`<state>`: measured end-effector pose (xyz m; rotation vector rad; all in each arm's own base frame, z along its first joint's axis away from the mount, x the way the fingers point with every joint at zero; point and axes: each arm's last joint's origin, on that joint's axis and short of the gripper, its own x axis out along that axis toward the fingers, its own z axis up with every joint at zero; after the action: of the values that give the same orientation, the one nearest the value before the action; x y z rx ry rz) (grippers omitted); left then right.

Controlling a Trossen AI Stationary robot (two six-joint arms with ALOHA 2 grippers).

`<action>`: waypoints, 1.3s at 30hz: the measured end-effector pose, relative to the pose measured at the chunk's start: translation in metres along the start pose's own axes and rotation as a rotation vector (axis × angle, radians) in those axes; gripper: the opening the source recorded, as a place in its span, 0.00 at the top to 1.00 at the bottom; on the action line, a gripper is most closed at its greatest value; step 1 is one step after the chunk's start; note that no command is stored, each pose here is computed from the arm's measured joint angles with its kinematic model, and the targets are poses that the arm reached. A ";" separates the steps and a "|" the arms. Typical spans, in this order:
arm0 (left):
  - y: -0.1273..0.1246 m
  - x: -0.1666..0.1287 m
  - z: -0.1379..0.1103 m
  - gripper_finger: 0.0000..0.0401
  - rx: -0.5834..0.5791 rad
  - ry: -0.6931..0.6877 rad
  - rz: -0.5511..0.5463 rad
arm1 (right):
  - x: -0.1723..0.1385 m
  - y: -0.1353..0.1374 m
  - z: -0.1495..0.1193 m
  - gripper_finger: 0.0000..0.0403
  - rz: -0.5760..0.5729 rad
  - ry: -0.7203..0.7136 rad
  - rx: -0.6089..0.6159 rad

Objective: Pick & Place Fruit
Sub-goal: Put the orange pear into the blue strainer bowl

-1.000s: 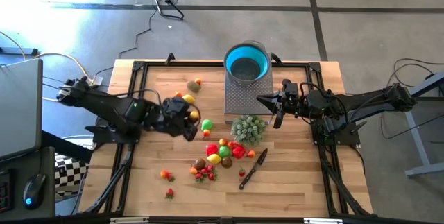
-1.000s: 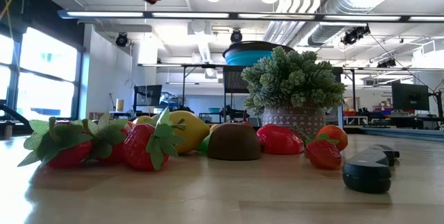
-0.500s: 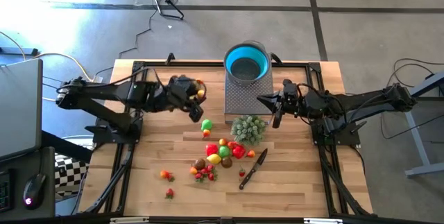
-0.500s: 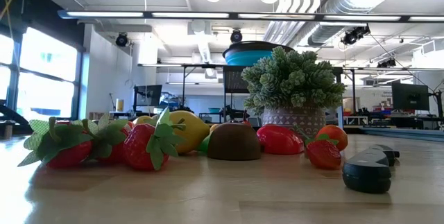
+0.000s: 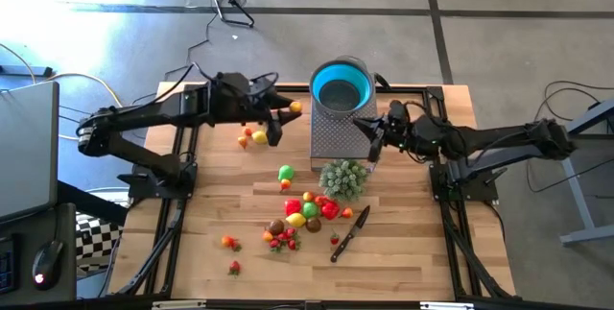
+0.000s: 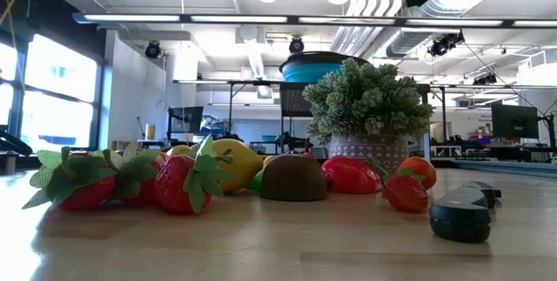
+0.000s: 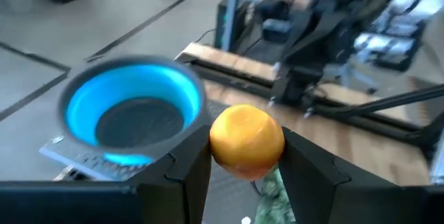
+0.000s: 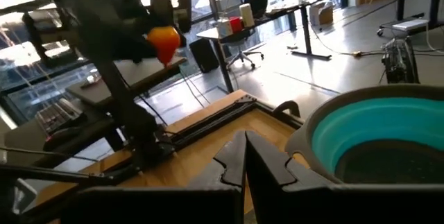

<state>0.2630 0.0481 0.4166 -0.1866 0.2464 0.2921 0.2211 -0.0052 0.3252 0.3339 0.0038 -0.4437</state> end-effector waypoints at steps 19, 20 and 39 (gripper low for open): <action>0.002 0.007 0.012 0.63 0.033 -0.119 -0.093 | 0.053 0.008 -0.004 0.99 0.256 -0.196 -0.001; 0.002 0.009 0.012 0.63 0.033 -0.120 -0.094 | 0.054 0.008 -0.006 0.98 0.255 -0.185 0.009; -0.001 0.035 0.002 0.63 0.022 -0.075 -0.138 | 0.069 0.006 -0.021 0.50 0.295 -0.129 -0.066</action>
<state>0.2958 0.0569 0.4093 -0.1702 0.1616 0.1591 0.2872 -0.0226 0.3024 0.2353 -0.1546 -0.1715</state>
